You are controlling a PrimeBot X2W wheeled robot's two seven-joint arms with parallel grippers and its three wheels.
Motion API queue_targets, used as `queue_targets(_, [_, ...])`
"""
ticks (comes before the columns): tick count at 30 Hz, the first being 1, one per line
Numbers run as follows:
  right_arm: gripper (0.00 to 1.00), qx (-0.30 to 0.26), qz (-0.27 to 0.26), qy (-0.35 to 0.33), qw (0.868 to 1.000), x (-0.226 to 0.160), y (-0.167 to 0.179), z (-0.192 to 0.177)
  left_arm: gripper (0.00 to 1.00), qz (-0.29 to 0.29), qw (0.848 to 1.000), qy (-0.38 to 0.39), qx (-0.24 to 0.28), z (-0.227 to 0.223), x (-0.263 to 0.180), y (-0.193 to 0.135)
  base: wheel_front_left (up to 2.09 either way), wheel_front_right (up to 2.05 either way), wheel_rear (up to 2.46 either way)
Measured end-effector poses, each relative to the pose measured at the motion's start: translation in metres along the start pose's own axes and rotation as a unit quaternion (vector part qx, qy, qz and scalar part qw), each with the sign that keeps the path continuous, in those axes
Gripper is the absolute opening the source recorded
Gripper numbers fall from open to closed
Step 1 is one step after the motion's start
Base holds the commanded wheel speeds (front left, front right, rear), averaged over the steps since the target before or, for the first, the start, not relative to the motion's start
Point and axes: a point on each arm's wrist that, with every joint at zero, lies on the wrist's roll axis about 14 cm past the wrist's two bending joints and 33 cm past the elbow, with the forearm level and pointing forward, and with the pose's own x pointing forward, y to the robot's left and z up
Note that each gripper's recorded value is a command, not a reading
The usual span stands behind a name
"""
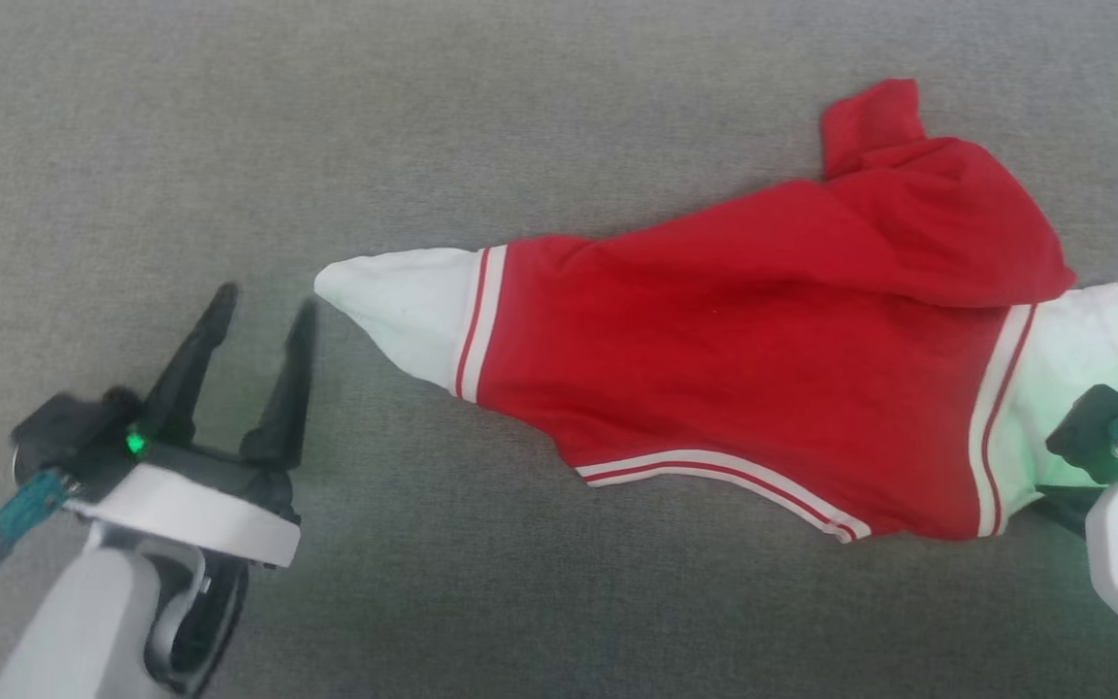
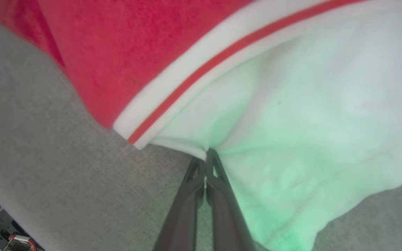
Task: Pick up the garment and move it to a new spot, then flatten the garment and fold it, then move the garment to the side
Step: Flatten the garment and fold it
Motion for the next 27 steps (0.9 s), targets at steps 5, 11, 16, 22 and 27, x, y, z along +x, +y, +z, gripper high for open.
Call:
queue_targets(5, [0.00, 0.010, -0.004, -0.013, 1.000, -0.001, -0.001, 0.000, 1.00, -0.115, 0.987, 0.072, 0.088, -0.004, 0.017, -0.029, 0.00, 0.00, 0.00])
queue_targets(11, [0.00, 0.017, -0.009, -0.023, 1.000, 0.000, -0.005, 0.003, 1.00, -0.249, 0.917, 0.254, 0.183, -0.034, 0.003, -0.054, 0.00, 0.00, 0.00])
queue_targets(16, [0.00, 0.024, -0.006, -0.028, 0.999, 0.004, -0.007, 0.003, 1.00, -0.302, 0.857, 0.362, 0.209, -0.053, -0.012, -0.065, 0.00, 0.00, 0.00])
queue_targets(22, [0.00, 0.035, 0.000, -0.029, 0.999, 0.010, -0.008, 0.001, 1.00, -0.324, 0.847, 0.362, 0.216, -0.066, 0.014, -0.074, 0.00, 0.00, 0.00])
queue_targets(27, [0.00, 0.035, 0.004, -0.027, 0.999, 0.014, -0.009, 0.001, 1.00, -0.324, 0.848, 0.358, 0.218, -0.076, 0.032, -0.075, 0.00, 0.00, 0.00])
